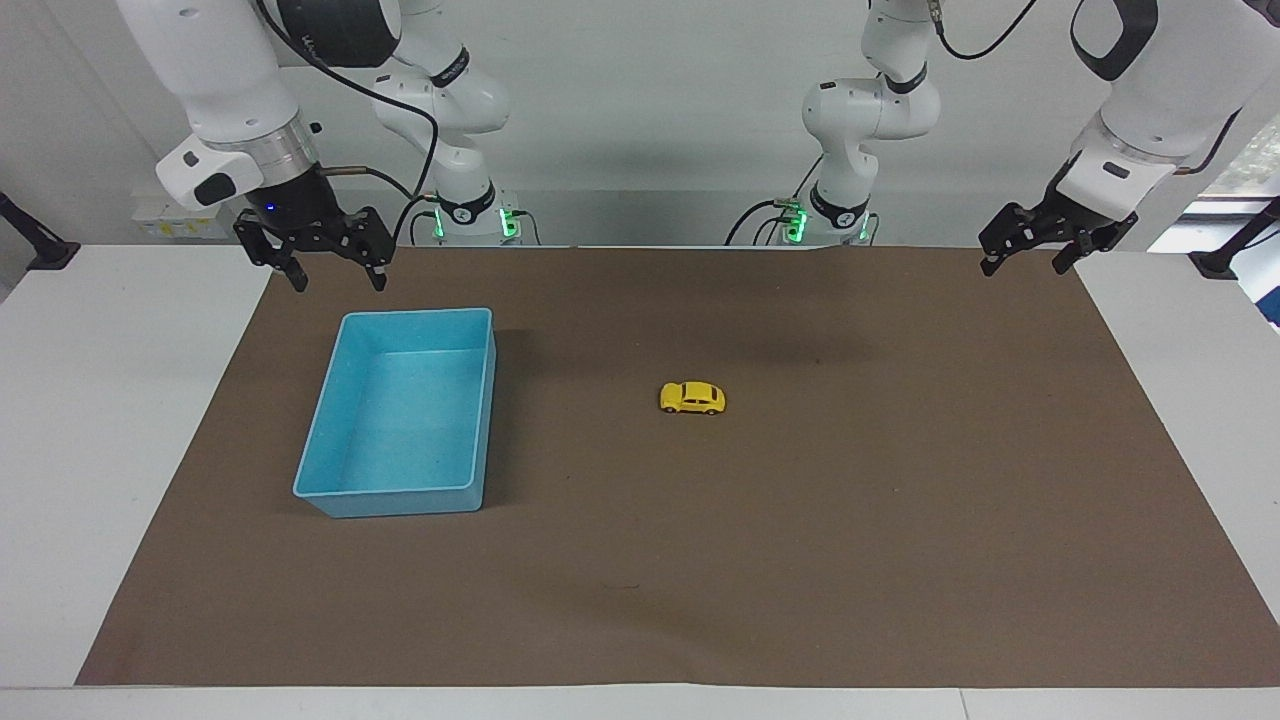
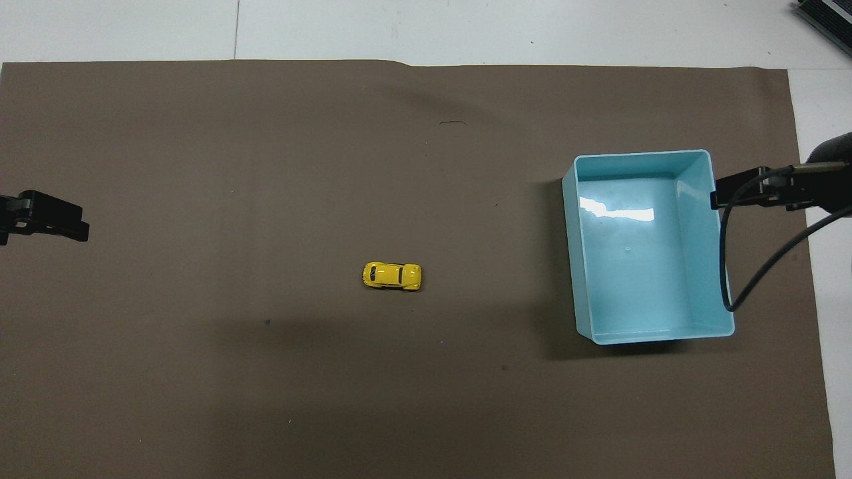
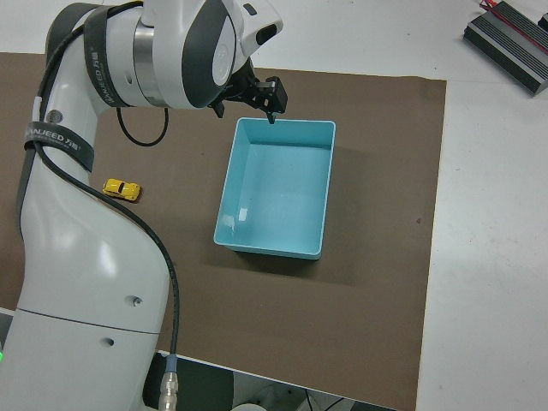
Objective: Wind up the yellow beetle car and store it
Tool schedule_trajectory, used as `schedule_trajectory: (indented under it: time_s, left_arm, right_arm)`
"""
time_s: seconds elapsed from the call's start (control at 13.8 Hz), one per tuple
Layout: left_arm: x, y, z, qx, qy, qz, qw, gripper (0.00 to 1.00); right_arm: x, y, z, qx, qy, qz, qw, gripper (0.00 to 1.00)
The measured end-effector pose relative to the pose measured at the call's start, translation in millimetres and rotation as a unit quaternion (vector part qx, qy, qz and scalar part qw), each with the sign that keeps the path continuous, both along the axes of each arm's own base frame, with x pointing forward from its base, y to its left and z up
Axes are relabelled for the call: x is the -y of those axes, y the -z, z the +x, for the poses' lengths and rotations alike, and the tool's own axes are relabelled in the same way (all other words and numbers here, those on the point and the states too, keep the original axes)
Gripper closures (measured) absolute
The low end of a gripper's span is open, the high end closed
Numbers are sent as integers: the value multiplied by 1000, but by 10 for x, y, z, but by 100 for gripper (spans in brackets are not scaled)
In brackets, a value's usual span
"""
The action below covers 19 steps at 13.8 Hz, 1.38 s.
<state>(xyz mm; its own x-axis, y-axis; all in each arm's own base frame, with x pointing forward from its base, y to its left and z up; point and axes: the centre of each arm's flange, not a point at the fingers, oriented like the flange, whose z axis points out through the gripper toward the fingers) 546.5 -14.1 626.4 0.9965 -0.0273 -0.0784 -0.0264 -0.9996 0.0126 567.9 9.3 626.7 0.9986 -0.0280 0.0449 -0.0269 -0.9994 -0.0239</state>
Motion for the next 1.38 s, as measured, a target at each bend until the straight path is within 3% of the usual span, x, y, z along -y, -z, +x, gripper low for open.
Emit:
schedule_trajectory:
  time_s: [0.58,0.94,1.38]
  left_arm:
    - [71,19,-33,-12,136,-10,991,0]
    - [99,21,-42,-13,227,-18,974,0]
    - [310,89,-56,-20,335,-25,942,0]
  right_arm:
    - [0,0,0,0,0,0,1000,0]
    - [0,0,0,0,0,0,1000,0]
    - [0,0,0,0,0,0,1000,0]
